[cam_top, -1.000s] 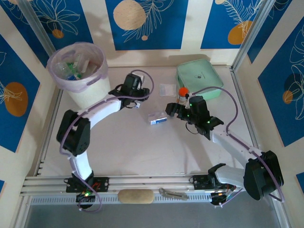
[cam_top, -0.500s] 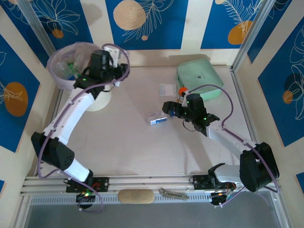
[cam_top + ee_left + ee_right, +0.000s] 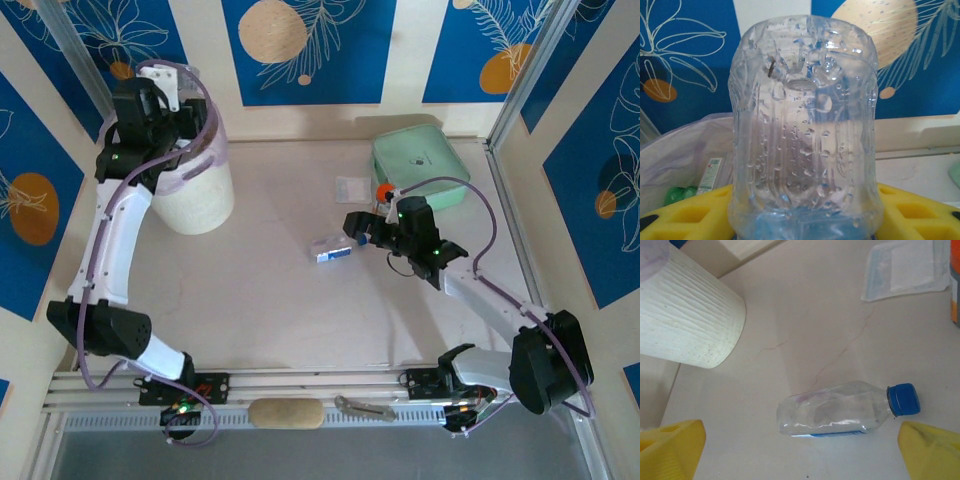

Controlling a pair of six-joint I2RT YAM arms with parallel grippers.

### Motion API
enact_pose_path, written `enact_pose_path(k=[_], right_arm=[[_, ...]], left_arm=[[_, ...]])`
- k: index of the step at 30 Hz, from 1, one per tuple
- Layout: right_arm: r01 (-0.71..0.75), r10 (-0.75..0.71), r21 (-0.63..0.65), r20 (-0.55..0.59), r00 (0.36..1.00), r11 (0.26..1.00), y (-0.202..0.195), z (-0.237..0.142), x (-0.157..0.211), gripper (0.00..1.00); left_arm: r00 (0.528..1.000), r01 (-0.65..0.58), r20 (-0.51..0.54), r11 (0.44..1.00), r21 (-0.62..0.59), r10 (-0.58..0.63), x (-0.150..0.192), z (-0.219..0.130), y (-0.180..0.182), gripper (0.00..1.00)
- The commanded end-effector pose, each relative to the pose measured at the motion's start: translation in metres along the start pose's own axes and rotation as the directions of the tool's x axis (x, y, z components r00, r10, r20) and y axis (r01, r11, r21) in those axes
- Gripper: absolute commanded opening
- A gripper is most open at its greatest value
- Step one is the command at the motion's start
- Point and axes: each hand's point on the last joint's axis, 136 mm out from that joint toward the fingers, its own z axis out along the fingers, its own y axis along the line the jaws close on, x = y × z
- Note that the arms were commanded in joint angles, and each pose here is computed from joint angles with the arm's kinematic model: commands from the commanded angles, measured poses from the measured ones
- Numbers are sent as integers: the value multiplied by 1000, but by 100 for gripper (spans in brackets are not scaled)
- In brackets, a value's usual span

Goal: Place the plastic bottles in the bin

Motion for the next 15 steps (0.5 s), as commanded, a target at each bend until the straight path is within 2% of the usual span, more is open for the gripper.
enact_pose_path(k=[1, 8, 15], right_arm=[[8, -8, 15, 28, 1000, 1000, -1, -11, -6, 99], [11, -13, 38, 51, 999, 999, -6, -23, -5, 99], [5, -8, 47, 63, 998, 999, -11, -30, -5, 99]], left_arm=[[1000, 2, -1, 999, -38, -2, -3, 20, 20, 43], [993, 30, -110, 999, -41, -34, 21, 64, 29, 44], [981, 35, -189, 997, -67, -48, 46, 83, 34, 46]])
